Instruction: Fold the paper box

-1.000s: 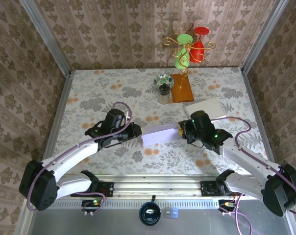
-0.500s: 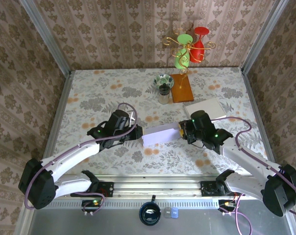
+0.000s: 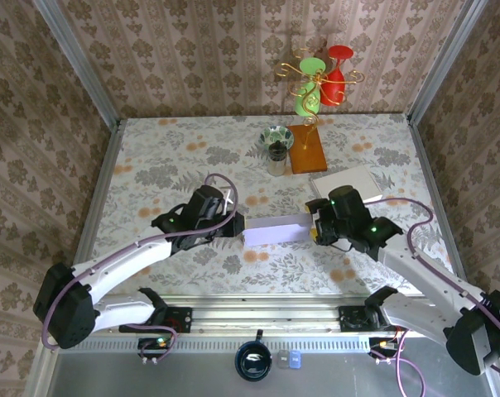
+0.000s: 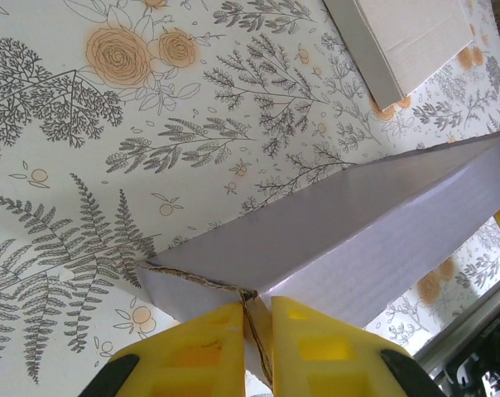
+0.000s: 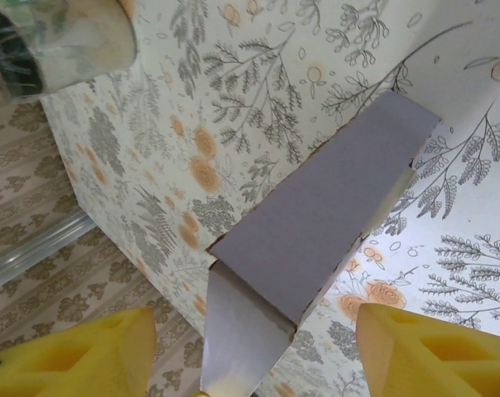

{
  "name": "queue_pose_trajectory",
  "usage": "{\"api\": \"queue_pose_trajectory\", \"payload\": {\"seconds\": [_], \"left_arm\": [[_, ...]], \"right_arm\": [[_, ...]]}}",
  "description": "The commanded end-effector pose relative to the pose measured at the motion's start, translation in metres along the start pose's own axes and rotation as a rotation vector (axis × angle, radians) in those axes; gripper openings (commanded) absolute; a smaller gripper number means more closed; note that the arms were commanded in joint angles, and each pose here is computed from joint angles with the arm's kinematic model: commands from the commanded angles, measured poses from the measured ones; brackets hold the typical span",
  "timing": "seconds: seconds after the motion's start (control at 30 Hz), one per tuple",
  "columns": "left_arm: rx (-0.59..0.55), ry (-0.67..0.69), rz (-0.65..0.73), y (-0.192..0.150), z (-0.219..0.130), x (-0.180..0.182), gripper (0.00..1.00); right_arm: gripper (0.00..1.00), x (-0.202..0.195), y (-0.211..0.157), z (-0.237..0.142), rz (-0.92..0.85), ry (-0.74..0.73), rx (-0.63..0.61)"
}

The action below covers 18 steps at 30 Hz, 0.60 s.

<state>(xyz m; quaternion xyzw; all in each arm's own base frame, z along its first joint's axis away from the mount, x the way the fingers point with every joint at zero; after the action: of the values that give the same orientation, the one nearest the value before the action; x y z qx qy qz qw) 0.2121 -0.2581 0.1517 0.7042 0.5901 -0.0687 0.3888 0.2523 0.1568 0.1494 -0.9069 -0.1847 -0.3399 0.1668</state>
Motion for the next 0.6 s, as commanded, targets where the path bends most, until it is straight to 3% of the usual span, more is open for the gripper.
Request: {"api": "queue_pose_trajectory", "payload": {"seconds": [0.0, 0.2, 0.37, 0.43, 0.57], "left_arm": [[0.169, 0.142, 0.021, -0.045, 0.010, 0.033, 0.14], [0.164, 0.148, 0.056, -0.045, 0.010, 0.027, 0.14], [0.157, 0.153, 0.074, -0.044, 0.008, 0.024, 0.16], [0.143, 0.154, 0.076, -0.040, 0.005, 0.022, 0.20], [0.080, 0.128, 0.062, -0.020, -0.009, 0.006, 0.31]], "right_arm": [[0.68, 0.005, -0.007, 0.007, 0.043, -0.033, 0.053], [0.70, -0.006, -0.004, 0.026, 0.110, -0.062, 0.072], [0.59, -0.003, -0.005, 0.046, 0.109, -0.040, 0.140], [0.51, -0.008, -0.010, 0.051, 0.093, -0.047, 0.180], [0.45, -0.011, -0.008, 0.051, 0.028, -0.011, 0.183]]}}
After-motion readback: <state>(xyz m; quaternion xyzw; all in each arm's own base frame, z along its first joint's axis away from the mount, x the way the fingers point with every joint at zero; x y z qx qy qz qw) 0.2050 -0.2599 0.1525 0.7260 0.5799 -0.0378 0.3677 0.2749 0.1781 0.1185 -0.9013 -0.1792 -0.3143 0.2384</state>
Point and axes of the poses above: each hand's point on the last joint's axis, 136 mm out from that joint toward the fingers, its own z axis out along the fingers, its own x axis along the line the jaws close on, y = z × x, the point moved 1 cm from there along -z, back along the fingers, and after that the axes turned 3 degrees about -z, right-handed, at the moved point
